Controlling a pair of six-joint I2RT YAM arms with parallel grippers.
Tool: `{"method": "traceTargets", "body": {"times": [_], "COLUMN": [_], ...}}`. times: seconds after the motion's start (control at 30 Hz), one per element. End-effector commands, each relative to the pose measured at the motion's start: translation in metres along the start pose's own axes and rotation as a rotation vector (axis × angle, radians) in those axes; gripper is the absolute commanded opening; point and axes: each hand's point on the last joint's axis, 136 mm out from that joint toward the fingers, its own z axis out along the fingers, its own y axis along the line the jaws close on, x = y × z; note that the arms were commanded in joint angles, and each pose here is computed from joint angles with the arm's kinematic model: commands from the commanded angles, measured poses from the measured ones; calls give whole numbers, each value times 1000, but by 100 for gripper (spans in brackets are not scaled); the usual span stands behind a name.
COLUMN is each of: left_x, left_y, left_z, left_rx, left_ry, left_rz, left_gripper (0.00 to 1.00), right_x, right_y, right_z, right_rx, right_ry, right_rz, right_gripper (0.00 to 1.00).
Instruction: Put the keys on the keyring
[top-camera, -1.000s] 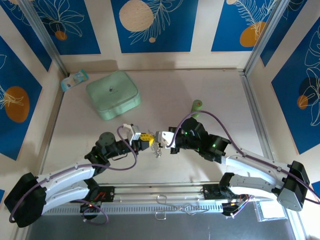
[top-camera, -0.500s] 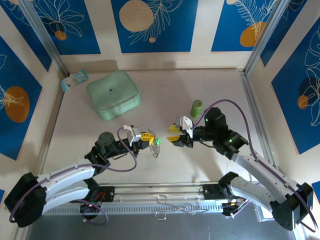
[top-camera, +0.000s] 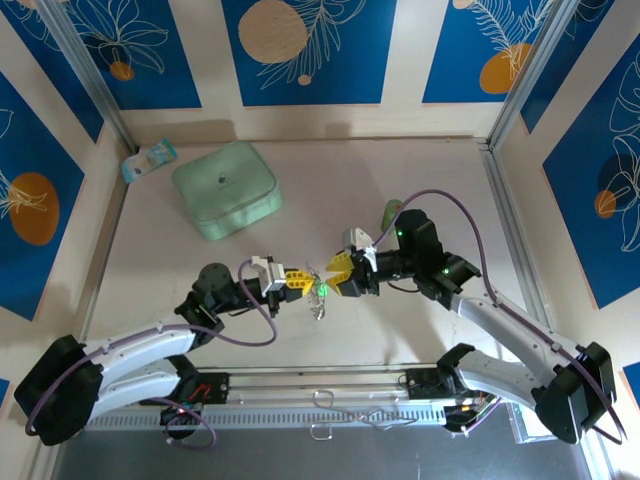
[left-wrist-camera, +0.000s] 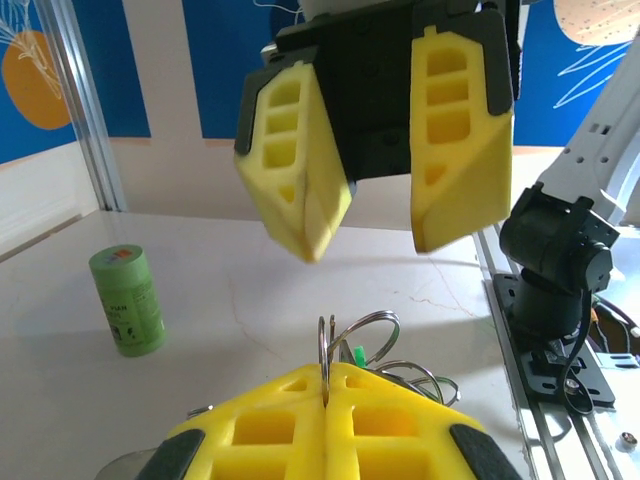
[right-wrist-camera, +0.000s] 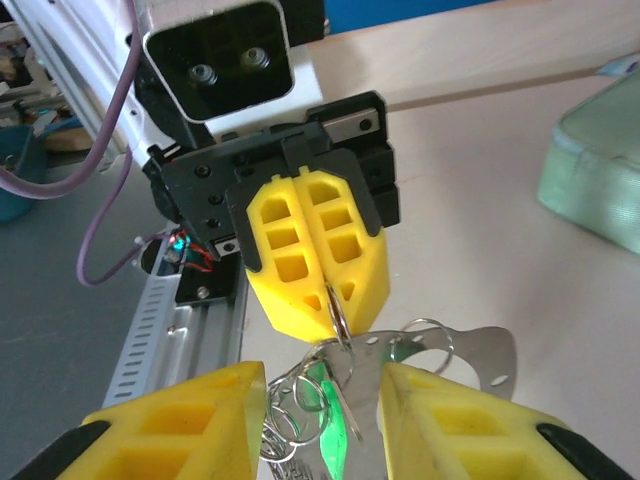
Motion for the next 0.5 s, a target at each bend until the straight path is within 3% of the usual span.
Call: {"method": "traceTargets", "body": {"times": [0.0, 0.47], "left_x": [-21, -23], "left_y": [-9, -13], "left_z": [0, 1], "left_rx": [54, 82], "left_ry": [-76, -75], "left_rz": [74, 64], "left_gripper": [0, 0], "right_x": [-11, -8], "right_y": [6, 6], "right_z": [1, 16], "right_rx": [-22, -40], "right_ry": [-1, 39], "right_rz": [-34, -53], "right_gripper": [37, 25]}}
